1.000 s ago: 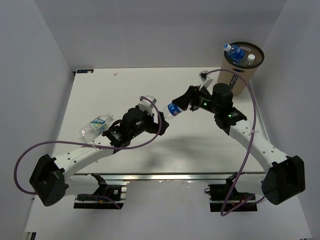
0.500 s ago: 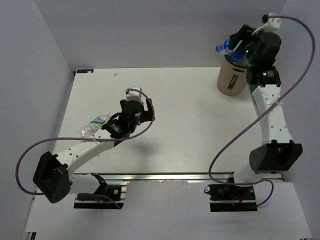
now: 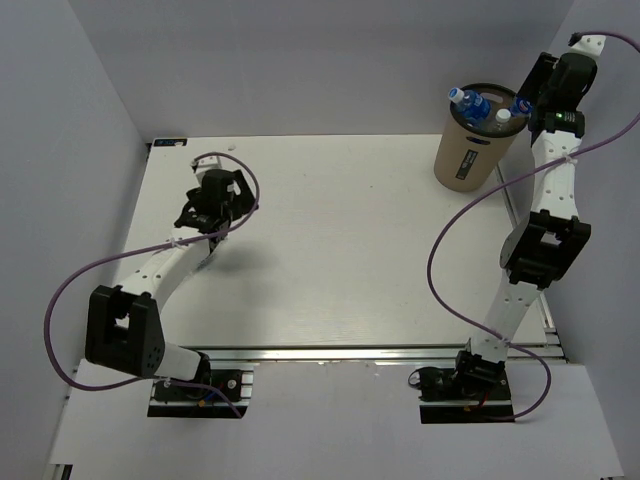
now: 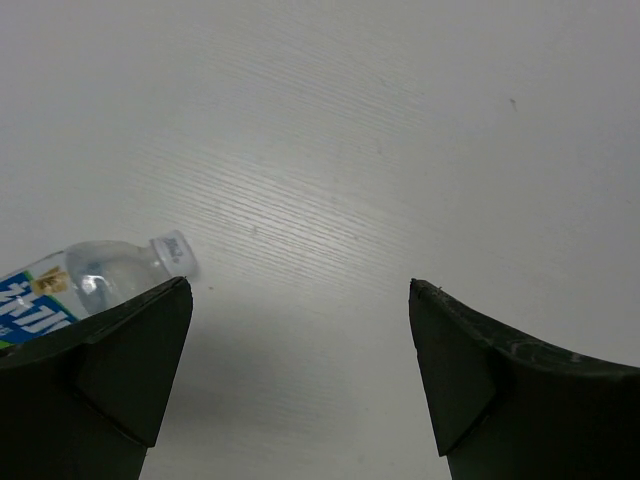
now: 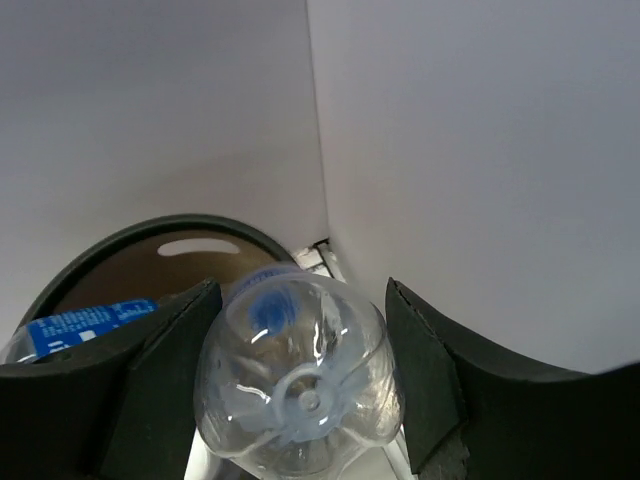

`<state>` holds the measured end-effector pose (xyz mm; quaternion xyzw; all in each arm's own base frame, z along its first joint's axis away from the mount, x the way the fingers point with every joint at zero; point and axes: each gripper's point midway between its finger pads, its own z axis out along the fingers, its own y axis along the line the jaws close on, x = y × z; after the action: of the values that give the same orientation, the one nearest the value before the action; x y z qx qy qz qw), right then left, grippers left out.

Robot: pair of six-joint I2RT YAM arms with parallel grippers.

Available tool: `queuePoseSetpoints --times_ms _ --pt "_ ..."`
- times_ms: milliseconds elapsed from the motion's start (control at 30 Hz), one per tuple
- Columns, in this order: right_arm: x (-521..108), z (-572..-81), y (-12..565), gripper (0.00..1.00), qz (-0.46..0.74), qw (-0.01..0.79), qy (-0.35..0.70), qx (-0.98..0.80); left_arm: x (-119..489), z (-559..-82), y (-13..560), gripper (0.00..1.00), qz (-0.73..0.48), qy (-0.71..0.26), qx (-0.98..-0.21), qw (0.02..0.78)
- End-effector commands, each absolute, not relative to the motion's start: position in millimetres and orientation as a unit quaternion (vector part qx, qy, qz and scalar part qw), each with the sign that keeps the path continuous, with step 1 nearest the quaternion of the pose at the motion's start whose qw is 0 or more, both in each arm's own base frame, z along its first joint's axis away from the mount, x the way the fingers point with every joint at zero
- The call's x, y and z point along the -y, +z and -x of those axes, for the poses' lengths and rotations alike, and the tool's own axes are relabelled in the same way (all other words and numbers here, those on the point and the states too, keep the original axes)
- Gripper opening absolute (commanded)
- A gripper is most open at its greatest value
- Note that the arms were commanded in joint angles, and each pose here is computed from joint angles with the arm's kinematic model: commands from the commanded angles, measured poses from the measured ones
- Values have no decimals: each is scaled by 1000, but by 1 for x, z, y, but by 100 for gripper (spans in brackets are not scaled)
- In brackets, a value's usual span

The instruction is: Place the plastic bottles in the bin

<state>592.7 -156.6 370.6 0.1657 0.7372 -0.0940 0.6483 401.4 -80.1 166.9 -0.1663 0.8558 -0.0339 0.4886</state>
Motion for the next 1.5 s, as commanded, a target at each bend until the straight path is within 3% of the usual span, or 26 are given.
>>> queuePoseSetpoints --times_ms 0,167,267,300,333,367,433,733,967,1467 --pt "161 -607 360 8 -118 651 -107 -742 56 -406 161 98 205 -36 -859 468" --pt "167 -627 321 13 -105 629 -118 -761 31 -399 162 98 232 -31 -853 467" --pt "153 -632 300 24 -89 621 -77 -775 20 -392 161 98 242 -19 -851 465" --pt "148 -632 299 38 -82 621 -67 -776 19 -391 163 98 244 -20 -850 467" --pt "143 -633 296 46 -75 621 -57 -778 16 -389 162 98 251 -17 -849 466" --pt "141 -634 295 69 -85 621 -48 -778 15 -387 160 98 256 -17 -849 462" --pt "143 -633 298 89 -91 623 -48 -776 14 -386 159 98 262 -19 -848 459" --pt "140 -605 384 89 -87 678 -66 -727 6 -377 153 98 308 -19 -843 441" --pt "102 -558 472 89 -58 733 0 -677 -12 -353 145 98 348 29 -838 420" --pt "12 -474 500 89 48 725 165 -667 -86 -368 101 98 370 42 -839 397"
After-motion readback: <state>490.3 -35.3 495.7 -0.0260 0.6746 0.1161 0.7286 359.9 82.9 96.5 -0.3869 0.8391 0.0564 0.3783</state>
